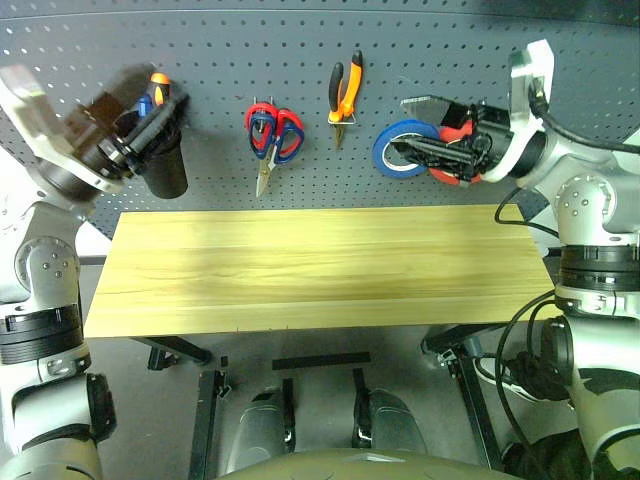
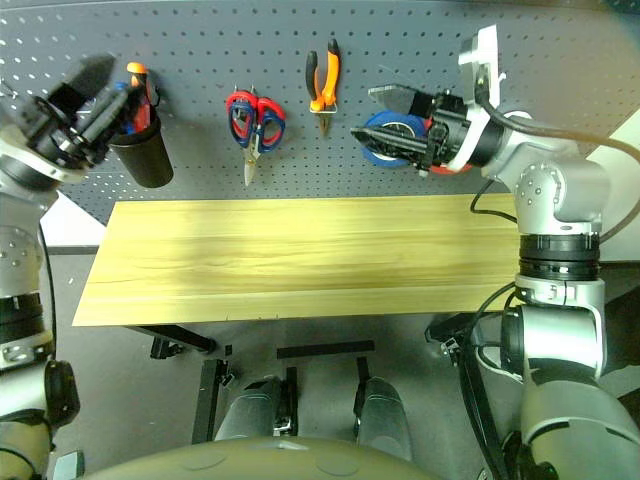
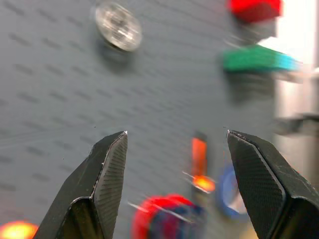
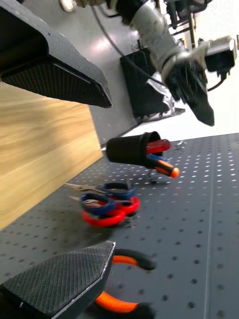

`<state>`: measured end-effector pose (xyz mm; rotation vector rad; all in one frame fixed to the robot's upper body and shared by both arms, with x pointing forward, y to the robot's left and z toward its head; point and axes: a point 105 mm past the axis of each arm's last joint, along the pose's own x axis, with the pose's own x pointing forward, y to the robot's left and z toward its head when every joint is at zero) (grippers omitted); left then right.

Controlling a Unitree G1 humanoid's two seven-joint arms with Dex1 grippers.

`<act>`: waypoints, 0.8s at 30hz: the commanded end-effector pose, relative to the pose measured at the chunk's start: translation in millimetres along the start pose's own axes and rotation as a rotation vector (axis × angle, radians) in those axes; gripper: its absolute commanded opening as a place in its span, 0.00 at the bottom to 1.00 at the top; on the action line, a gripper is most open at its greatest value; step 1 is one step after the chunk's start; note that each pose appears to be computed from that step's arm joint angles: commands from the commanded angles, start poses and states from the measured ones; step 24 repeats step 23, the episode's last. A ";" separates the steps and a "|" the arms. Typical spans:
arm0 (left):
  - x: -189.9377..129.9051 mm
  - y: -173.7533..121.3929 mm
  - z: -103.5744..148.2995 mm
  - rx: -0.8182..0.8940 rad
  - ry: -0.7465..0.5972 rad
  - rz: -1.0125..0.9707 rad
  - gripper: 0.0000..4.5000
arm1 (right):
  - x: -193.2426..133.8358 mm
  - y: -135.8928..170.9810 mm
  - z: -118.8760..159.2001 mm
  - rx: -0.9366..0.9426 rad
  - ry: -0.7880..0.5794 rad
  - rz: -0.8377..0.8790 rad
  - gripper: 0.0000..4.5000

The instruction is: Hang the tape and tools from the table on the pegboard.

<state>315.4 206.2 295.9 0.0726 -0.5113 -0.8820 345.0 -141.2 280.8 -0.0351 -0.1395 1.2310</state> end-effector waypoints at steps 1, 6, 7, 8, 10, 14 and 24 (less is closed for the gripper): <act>-0.6 -27.3 -22.8 -0.070 0.117 -0.178 0.74 | -9.8 0.7 -22.4 -0.009 0.075 -0.018 1.00; -15.1 -51.3 -63.6 -0.183 0.254 -0.307 0.74 | -17.3 4.2 -55.5 0.000 0.141 -0.031 1.00; -15.2 -56.0 -75.0 -0.189 0.273 -0.318 0.74 | -20.4 4.4 -60.4 0.000 0.148 -0.027 1.00; -14.7 -59.9 -83.4 -0.189 0.284 -0.329 0.74 | -22.4 4.3 -63.6 -0.002 0.151 -0.025 1.00; -16.4 -63.8 -93.9 -0.197 0.296 -0.344 0.74 | -20.8 4.8 -69.1 0.000 0.160 -0.019 1.00; -19.6 -65.5 -103.1 -0.203 0.290 -0.330 0.74 | -12.8 9.8 -81.1 0.001 0.189 0.017 1.00; -29.4 -83.0 -110.4 -0.234 0.309 -0.324 0.74 | -7.0 11.7 -89.9 -0.006 0.212 0.060 1.00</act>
